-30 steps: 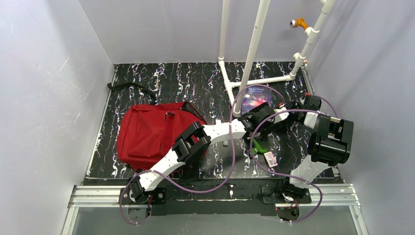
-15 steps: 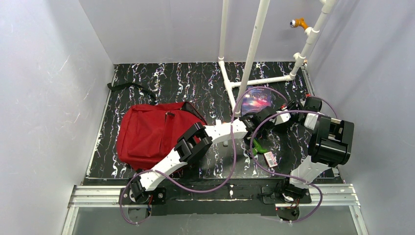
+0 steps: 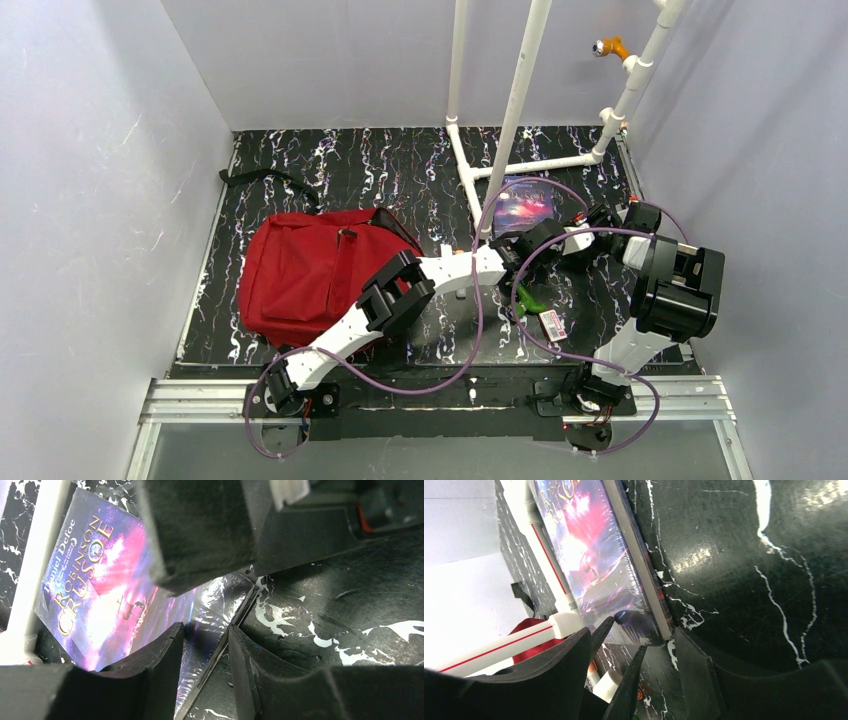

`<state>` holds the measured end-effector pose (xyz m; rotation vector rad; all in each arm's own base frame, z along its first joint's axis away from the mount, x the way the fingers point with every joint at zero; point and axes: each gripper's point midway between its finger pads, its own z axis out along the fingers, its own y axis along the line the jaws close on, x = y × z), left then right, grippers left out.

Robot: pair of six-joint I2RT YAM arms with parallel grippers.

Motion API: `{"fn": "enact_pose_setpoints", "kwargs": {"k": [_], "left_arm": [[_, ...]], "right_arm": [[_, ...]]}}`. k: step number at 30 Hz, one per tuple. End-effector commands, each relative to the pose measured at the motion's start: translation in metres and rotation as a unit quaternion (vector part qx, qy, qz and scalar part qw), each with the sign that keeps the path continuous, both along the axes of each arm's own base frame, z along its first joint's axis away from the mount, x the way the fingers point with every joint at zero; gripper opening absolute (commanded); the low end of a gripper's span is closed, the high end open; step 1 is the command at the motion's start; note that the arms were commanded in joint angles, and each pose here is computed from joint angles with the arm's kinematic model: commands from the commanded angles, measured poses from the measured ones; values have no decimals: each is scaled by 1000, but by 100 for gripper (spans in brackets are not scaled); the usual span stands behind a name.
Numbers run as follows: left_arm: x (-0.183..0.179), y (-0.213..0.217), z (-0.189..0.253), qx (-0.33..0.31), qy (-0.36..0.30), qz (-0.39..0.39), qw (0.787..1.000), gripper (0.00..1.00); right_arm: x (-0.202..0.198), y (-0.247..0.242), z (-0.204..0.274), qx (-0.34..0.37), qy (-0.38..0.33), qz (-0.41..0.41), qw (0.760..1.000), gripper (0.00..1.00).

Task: Pack the student bag
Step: Pick up the book from the center of the board.

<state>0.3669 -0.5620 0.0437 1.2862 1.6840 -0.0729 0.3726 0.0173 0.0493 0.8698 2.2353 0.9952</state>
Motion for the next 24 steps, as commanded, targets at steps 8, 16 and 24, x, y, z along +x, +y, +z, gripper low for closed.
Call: {"fn": "enact_pose_setpoints", "kwargs": {"k": [8, 16, 24], "left_arm": [[31, 15, 100, -49, -84, 48, 994, 36], [30, 18, 117, -59, -91, 51, 993, 35], [27, 19, 115, -62, -82, 48, 994, 35]], "right_arm": [[3, 0, 3, 11, -19, -6, 1000, 80], [2, 7, 1, 36, -24, -1, 999, 84], [14, 23, 13, 97, -55, 12, 994, 80]]}}
